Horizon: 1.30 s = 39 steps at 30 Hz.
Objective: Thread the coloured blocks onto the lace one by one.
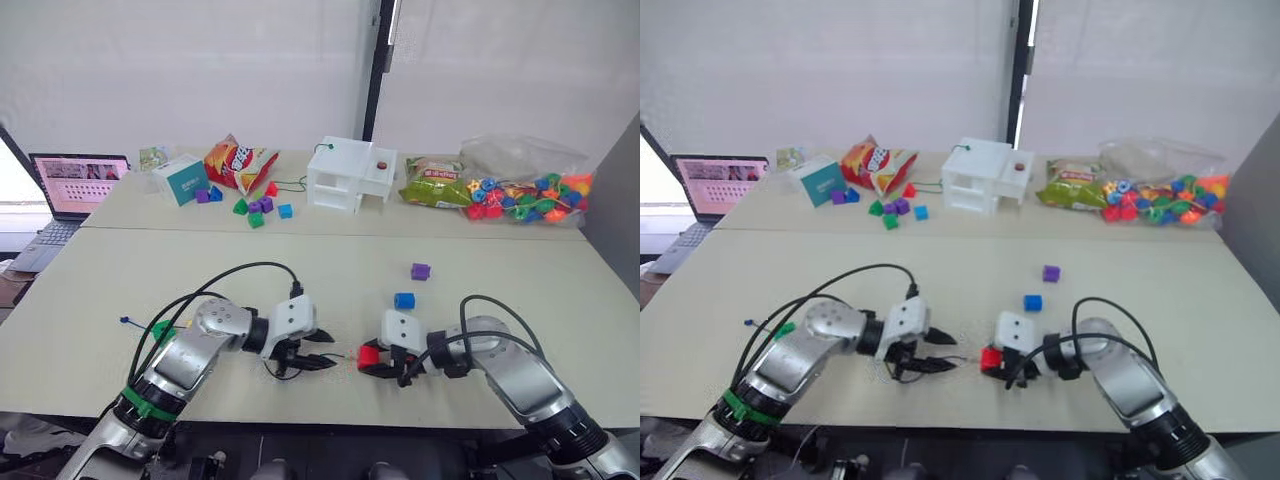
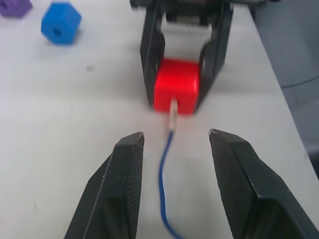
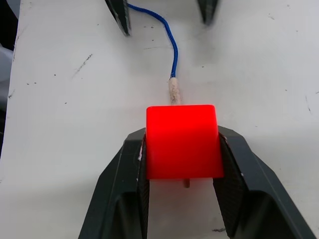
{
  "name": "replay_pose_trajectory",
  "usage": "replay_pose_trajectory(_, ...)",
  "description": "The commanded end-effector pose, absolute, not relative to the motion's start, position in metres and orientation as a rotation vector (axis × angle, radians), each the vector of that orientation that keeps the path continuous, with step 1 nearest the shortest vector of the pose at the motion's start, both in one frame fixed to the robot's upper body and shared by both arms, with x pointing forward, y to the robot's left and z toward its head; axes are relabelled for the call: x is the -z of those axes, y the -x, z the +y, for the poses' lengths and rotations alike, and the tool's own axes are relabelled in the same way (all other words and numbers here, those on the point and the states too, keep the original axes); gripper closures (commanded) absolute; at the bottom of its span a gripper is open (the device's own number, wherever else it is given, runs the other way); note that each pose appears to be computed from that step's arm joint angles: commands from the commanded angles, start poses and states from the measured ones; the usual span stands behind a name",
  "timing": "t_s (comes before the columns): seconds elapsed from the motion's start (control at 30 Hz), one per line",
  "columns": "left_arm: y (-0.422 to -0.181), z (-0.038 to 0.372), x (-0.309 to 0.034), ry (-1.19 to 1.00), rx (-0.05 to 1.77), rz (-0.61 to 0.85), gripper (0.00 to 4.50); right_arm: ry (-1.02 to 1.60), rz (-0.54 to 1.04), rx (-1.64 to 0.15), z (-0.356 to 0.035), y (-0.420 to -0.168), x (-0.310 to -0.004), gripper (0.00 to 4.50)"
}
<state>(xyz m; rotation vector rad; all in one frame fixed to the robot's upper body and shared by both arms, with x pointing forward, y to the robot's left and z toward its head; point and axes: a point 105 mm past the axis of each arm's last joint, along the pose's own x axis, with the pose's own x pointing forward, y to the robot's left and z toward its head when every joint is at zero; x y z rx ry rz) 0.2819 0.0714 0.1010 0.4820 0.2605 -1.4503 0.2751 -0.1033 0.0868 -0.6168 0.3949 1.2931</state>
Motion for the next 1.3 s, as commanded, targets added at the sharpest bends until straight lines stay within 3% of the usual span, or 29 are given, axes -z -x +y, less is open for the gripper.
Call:
replay_pose_trajectory(0.03, -0.285, 0.071, -0.1, -0.534, 1.445, 0.207, 2.31, 0.605, 0.44, -1.301, -0.104, -0.269, -0.078, 3.3)
replay_pose_trajectory(0.2, -0.289, 0.073, -0.082, -0.553, 1.418, 0.249, 2.31, 0.601, 0.436, -1.299, -0.102, -0.269, -0.08, 3.3)
replay_pose_trajectory(0.4, -0.286, 0.066, -0.078, -0.516, 1.416, 0.246, 4.1, 0.602, 0.439, -1.297, -0.103, -0.268, -0.081, 3.3)
replay_pose_trajectory(0.47, -0.286, 0.062, -0.079, -0.514, 1.421, 0.235, 4.47, 0.606, 0.442, -1.297, -0.103, -0.268, -0.08, 3.3)
replay_pose_trajectory(1.2, -0.282, 0.017, -0.106, -0.464, 1.472, 0.134, 4.47, 0.623, 0.445, -1.306, -0.099, -0.272, -0.078, 3.3)
replay_pose_trajectory(1.3, -0.28, 0.026, -0.111, -0.432, 1.486, 0.154, 3.6, 0.61, 0.435, -1.301, -0.098, -0.273, -0.081, 3.3)
